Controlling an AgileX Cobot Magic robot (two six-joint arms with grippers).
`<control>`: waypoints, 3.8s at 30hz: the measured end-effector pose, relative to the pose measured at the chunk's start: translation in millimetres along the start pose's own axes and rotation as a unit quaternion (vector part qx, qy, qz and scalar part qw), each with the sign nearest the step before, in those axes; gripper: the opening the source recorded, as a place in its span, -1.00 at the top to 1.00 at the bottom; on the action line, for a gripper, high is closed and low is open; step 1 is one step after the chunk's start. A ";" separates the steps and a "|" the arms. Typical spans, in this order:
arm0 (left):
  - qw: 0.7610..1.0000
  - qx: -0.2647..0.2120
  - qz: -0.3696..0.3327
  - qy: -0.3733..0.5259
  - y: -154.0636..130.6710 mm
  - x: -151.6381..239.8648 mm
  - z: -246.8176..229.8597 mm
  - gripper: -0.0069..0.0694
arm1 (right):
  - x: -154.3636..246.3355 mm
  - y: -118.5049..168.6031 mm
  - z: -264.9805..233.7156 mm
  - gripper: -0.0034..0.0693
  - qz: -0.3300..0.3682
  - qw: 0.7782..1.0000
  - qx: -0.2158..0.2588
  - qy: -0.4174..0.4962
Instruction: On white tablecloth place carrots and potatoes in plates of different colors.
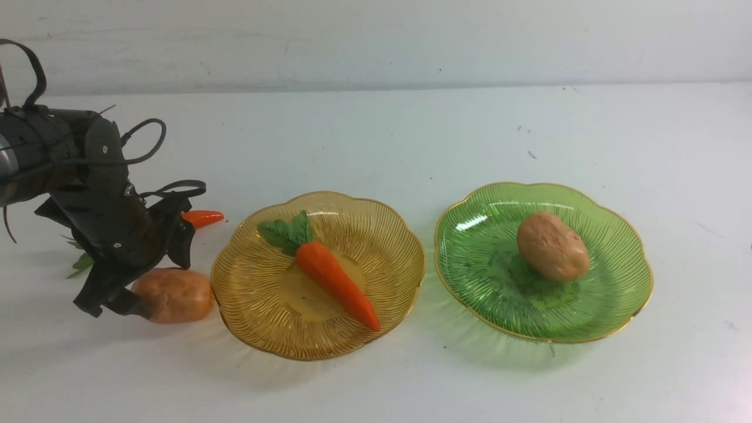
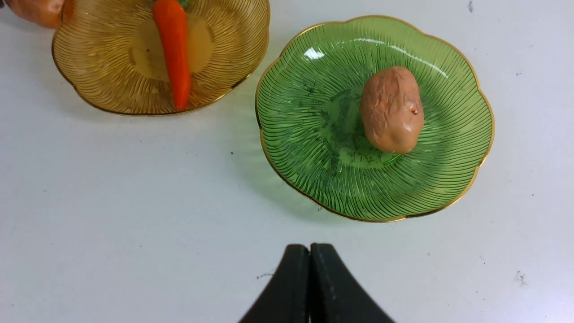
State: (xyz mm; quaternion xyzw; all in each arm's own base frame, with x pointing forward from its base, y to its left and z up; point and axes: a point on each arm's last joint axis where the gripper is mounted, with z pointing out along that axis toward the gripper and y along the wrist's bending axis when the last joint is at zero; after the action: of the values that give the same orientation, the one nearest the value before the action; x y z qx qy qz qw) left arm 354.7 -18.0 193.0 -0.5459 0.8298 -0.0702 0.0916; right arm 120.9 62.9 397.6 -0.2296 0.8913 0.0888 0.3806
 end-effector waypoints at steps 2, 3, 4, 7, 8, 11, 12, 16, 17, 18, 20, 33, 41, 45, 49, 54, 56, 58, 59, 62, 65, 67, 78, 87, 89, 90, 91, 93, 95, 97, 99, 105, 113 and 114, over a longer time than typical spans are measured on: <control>1.000 0.000 -0.003 0.001 -0.4 0.0 1.6 -0.67 | 0.0 0.0 0.0 0.95 -0.002 1.000 0.000 0.000; 1.000 0.001 -0.004 0.001 -0.6 0.0 2.4 -0.66 | 0.1 0.0 0.0 0.95 -0.003 1.000 0.000 0.001; 1.000 0.001 -0.003 0.001 -1.2 -0.2 3.5 -0.66 | 0.3 -0.1 0.0 0.95 -0.004 1.000 0.001 0.002; 1.000 -0.001 0.000 0.002 -2.1 -0.9 6.0 -0.60 | 1.2 -0.3 0.0 0.95 -0.006 1.000 0.002 0.006; 1.000 -0.001 0.014 0.003 -2.6 -1.0 7.2 -0.53 | 1.5 -0.6 0.0 0.95 -0.006 1.000 0.003 0.008; 0.997 0.001 0.080 0.008 -3.0 -0.8 7.3 -0.20 | 3.3 -1.8 -0.1 0.95 -0.010 1.000 0.010 0.018; 0.995 0.003 0.103 0.010 -3.1 -1.5 6.6 -0.12 | 3.6 -1.8 -0.1 0.95 -0.010 1.000 0.010 0.020; 0.978 0.027 0.207 0.011 -14.0 -4.1 -24.0 -0.08 | 3.6 -1.8 -0.1 0.95 -0.011 1.000 0.010 0.020; 0.971 0.046 0.233 0.002 -20.6 -5.8 -43.1 -0.08 | 3.5 -1.8 -0.1 0.95 -0.011 1.000 0.010 0.019; 0.959 0.078 0.271 -0.015 -29.3 -6.7 -72.9 -0.08 | 3.5 -1.8 -0.1 0.95 -0.010 1.000 0.010 0.019; 0.928 0.143 0.339 -0.053 -48.7 -1.6 -132.6 -0.08 | 3.2 -1.8 -0.1 0.95 -0.007 1.000 0.010 0.017; 0.745 0.192 0.636 0.051 -154.7 228.9 -52.3 -0.09 | 2.7 -1.8 -0.1 0.95 0.025 1.000 0.010 0.015; 0.735 0.202 0.645 0.059 -166.9 250.2 -34.7 -0.59 | 2.7 -1.8 -0.1 0.95 0.030 0.999 0.010 0.014; 0.744 0.215 0.630 0.062 -170.8 242.8 -53.0 -0.80 | 0.0 -1.8 0.0 0.95 0.030 1.000 0.010 0.000; 0.732 0.237 0.638 0.032 -177.1 207.1 -107.1 -0.47 | -1.4 -1.9 0.0 0.95 0.031 0.999 0.010 -0.008; 0.710 0.260 0.651 -0.073 -170.3 109.0 -168.5 0.66 | -1.7 -1.9 0.0 0.95 0.031 0.999 0.010 -0.010; 0.731 0.240 0.634 -0.074 -158.6 67.9 -165.2 0.78 | -1.7 -1.9 0.0 0.95 0.031 0.999 0.010 -0.010; 0.754 0.204 0.621 -0.062 -140.1 29.8 -150.8 0.80 | -1.7 -1.9 0.0 0.95 0.031 0.999 0.010 -0.010; 0.766 0.176 0.616 -0.050 -128.9 11.2 -136.9 0.80 | -1.7 -1.9 0.0 0.95 0.031 0.999 0.010 -0.010; 0.785 0.088 0.613 -0.019 -91.2 -37.5 -96.5 0.80 | -1.7 -1.9 0.0 0.95 0.031 0.999 0.010 -0.010; 0.785 0.033 0.618 -0.008 -73.2 -62.9 -74.4 0.72 | -2.6 -1.9 -0.1 0.95 0.031 0.999 0.010 -0.015; 0.781 0.000 0.625 -0.004 -68.9 -72.1 -59.9 0.54 | -4.0 -1.9 -0.1 0.95 0.032 0.999 0.010 -0.022; 0.744 -0.061 0.665 0.023 -75.4 -78.8 26.1 -0.69 | -6.2 -1.9 -0.2 0.95 0.072 0.997 0.008 -0.034; 0.740 -0.065 0.669 0.026 -76.4 -80.8 61.9 -0.16 | -6.2 0.6 -0.2 0.95 0.113 0.993 -0.007 -0.034; 0.740 -0.073 0.667 0.046 -74.2 -79.1 59.1 0.08 | -6.4 1.6 -0.2 0.95 0.117 0.993 -0.013 -0.034; 0.740 -0.075 0.667 0.051 -74.2 -79.1 57.4 0.12 | -6.4 1.7 -0.2 0.95 0.117 0.992 -0.014 -0.034; 0.740 -0.078 0.665 0.056 -75.1 -79.6 52.3 0.17 | -6.4 1.8 -0.2 0.95 0.117 0.992 -0.014 -0.034; 0.753 -0.062 0.655 0.026 -85.2 -82.9 27.0 0.18 | -6.5 1.8 -0.2 0.95 0.118 0.992 -0.014 -0.034; 0.798 0.002 0.602 -0.001 -90.5 -74.8 -21.2 0.19 | -6.5 1.8 -0.2 0.95 0.118 0.992 -0.014 -0.034; 0.819 0.075 0.569 0.015 -88.5 -50.1 -57.1 0.19 | -6.5 2.3 -0.3 0.95 0.120 0.992 -0.017 -0.034; 0.815 0.116 0.564 0.067 -81.2 -11.5 -68.4 0.19 | -6.5 3.5 -0.3 0.95 0.124 0.991 -0.023 -0.033; 0.764 0.084 0.626 0.134 -81.6 57.2 -34.8 0.13 | -6.6 3.9 -0.3 0.95 0.126 0.991 -0.026 -0.033; 0.778 0.062 0.609 0.145 -83.6 68.8 -21.6 -0.49 | -7.1 3.1 -1.3 0.95 0.118 0.992 -0.022 -0.040; 0.782 0.061 0.603 0.146 -83.6 68.8 -21.5 -0.56 | -6.3 2.5 -3.1 0.95 0.115 0.992 -0.018 -0.043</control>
State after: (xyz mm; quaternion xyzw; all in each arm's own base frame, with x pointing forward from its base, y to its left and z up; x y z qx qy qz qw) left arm 397.9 -113.8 226.9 0.0888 0.9872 -0.1299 0.0264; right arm 121.6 66.2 404.3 -0.1290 0.8930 0.1580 0.4013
